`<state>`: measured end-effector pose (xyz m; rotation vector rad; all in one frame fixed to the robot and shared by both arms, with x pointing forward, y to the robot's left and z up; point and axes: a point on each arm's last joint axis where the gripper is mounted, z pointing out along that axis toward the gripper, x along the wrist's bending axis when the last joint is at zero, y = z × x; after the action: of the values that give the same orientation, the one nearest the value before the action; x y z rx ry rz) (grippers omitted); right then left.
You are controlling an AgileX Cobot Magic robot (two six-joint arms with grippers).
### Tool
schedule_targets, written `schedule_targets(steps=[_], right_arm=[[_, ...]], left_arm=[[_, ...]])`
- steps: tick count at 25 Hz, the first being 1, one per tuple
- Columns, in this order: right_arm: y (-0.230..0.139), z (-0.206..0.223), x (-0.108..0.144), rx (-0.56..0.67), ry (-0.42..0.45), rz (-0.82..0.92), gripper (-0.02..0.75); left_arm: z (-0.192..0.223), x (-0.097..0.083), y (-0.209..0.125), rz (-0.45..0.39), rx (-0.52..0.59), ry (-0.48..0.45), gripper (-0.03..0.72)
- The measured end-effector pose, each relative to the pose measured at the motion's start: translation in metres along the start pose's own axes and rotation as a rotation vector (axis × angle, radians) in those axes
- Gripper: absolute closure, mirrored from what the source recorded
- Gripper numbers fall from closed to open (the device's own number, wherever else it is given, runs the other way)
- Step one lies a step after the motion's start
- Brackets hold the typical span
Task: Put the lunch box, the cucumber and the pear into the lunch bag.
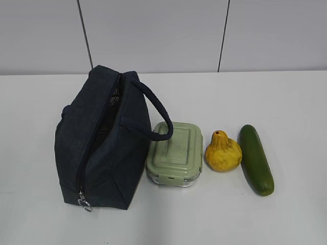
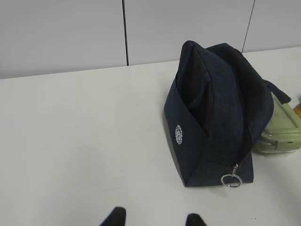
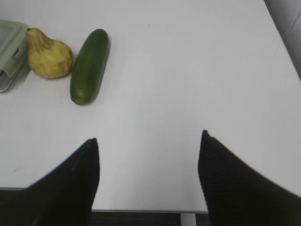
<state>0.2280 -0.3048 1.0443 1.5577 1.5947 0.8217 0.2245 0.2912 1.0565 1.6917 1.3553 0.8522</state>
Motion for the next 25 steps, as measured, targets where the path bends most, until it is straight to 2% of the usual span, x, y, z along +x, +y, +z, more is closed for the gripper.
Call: schedule_targets(steps=[25], right_arm=[[0.0, 0.0, 0.0, 0.0, 0.0, 0.0, 0.236]], left_arm=[[0.0, 0.0, 0.0, 0.0, 0.0, 0.0, 0.446]])
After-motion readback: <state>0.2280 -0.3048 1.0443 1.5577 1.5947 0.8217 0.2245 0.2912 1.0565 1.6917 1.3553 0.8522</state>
